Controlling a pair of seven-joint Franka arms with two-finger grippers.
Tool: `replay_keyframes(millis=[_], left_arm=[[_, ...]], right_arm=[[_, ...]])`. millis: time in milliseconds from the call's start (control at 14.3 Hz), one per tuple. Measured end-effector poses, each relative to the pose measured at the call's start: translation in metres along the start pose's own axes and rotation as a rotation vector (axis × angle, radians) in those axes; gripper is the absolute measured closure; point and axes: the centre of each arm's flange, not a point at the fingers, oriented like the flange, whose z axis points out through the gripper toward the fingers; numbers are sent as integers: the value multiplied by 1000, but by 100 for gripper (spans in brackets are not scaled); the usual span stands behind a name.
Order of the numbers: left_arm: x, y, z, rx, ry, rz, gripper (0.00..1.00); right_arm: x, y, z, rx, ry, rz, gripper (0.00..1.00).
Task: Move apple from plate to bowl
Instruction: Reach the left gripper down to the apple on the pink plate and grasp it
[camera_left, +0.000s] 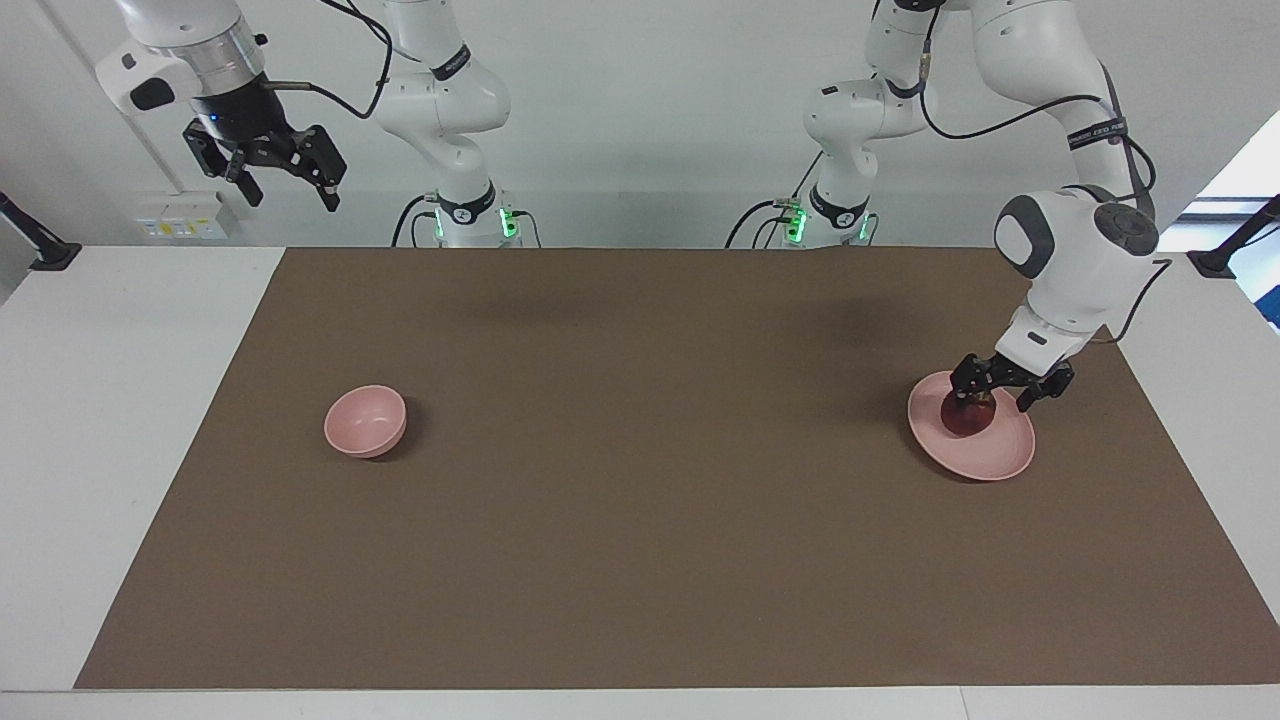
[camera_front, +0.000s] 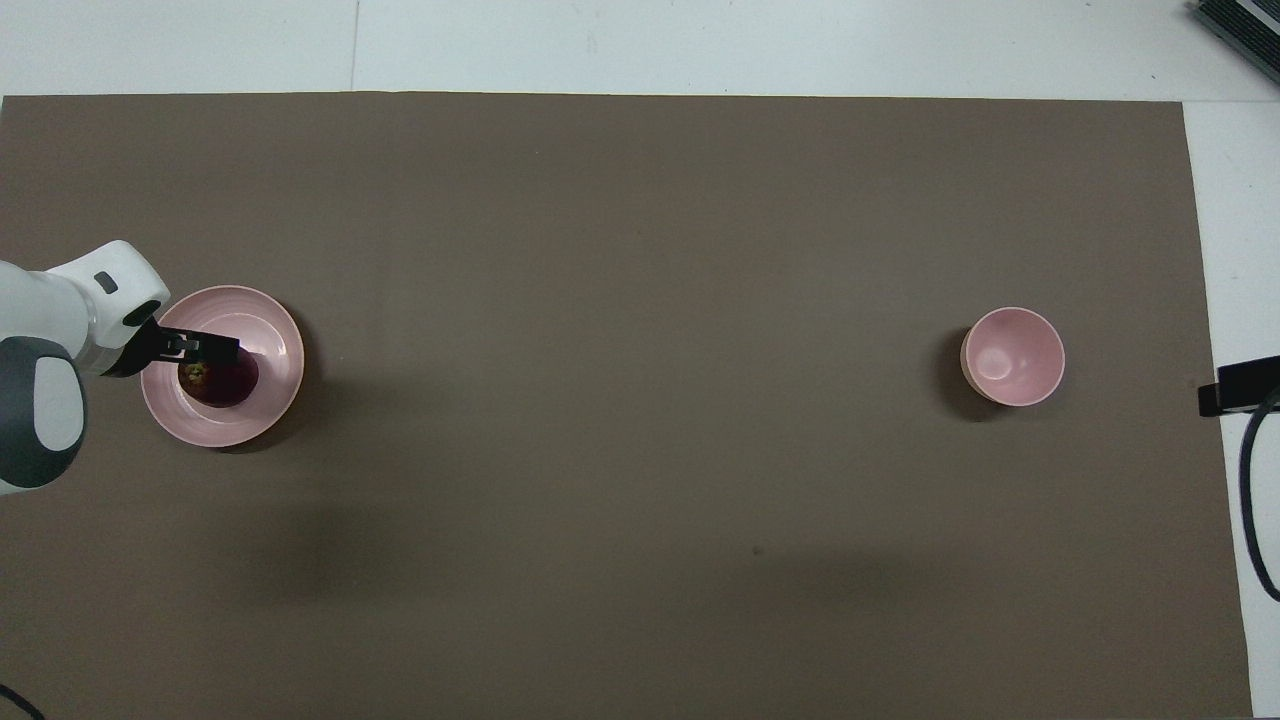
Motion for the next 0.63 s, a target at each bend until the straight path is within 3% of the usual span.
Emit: replay_keyframes(millis=[280,631], left_arm=[[-14,-1,36,10,41,-7,0],[-12,-1,41,16,69,-8,1]], right_arm=[[11,-4,31,8,5,-6,0],[16,-26,45,27,15,-45,0]])
